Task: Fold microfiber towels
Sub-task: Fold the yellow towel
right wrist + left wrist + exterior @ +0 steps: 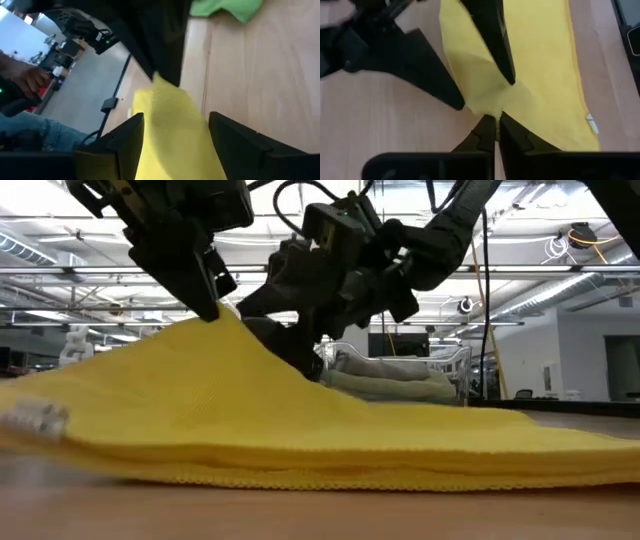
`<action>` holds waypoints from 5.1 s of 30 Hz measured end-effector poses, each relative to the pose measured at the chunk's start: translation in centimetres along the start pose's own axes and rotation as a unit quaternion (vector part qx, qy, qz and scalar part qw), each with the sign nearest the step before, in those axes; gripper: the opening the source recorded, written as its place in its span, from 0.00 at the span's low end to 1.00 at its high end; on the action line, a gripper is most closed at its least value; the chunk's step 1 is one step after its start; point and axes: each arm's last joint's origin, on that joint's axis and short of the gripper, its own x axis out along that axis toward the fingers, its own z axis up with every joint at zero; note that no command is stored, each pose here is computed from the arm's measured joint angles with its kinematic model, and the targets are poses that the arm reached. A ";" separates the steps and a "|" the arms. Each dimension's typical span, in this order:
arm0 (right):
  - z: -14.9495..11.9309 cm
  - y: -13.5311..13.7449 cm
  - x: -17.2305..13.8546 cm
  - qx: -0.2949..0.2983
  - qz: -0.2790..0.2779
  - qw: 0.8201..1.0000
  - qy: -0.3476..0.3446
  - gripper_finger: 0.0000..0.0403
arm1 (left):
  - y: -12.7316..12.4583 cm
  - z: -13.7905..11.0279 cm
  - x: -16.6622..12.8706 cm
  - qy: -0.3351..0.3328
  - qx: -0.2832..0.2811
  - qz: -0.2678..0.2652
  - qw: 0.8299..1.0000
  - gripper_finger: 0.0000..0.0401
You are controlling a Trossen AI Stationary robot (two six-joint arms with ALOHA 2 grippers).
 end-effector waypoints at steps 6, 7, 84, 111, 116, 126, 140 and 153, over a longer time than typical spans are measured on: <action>0.4 0.3 -0.1 -0.022 0.005 1.000 -0.015 0.51 | -0.2 0.0 0.0 0.000 -0.001 -0.006 1.000 0.04; 0.6 0.4 -0.2 -0.023 0.001 1.000 -0.020 0.52 | -0.2 0.0 0.0 0.000 0.000 -0.006 1.000 0.05; 2.4 -1.6 -2.3 -0.093 -0.014 0.994 -0.058 0.01 | -3.9 -12.2 4.2 -0.143 -0.348 -0.142 0.916 0.22; 5.8 -2.0 -5.3 0.024 -0.088 0.996 -0.009 0.48 | -4.0 -13.4 4.5 -0.116 -0.365 -0.090 0.919 0.01; 8.3 -1.8 -5.0 0.015 -0.105 0.994 -0.003 0.59 | -3.9 -13.4 4.5 -0.113 -0.364 -0.086 0.920 0.02; 11.2 -5.0 -1.6 0.039 -0.118 0.990 0.070 0.60 | -3.9 -13.5 4.5 -0.109 -0.372 -0.086 0.918 0.02; 10.4 -8.4 1.8 -0.020 -0.096 0.988 0.118 0.54 | -3.9 -13.5 4.5 -0.104 -0.374 -0.091 0.917 0.02; 9.1 -6.7 3.6 -0.109 -0.160 0.969 0.151 0.52 | -4.0 -13.5 4.6 -0.100 -0.366 -0.093 0.920 0.01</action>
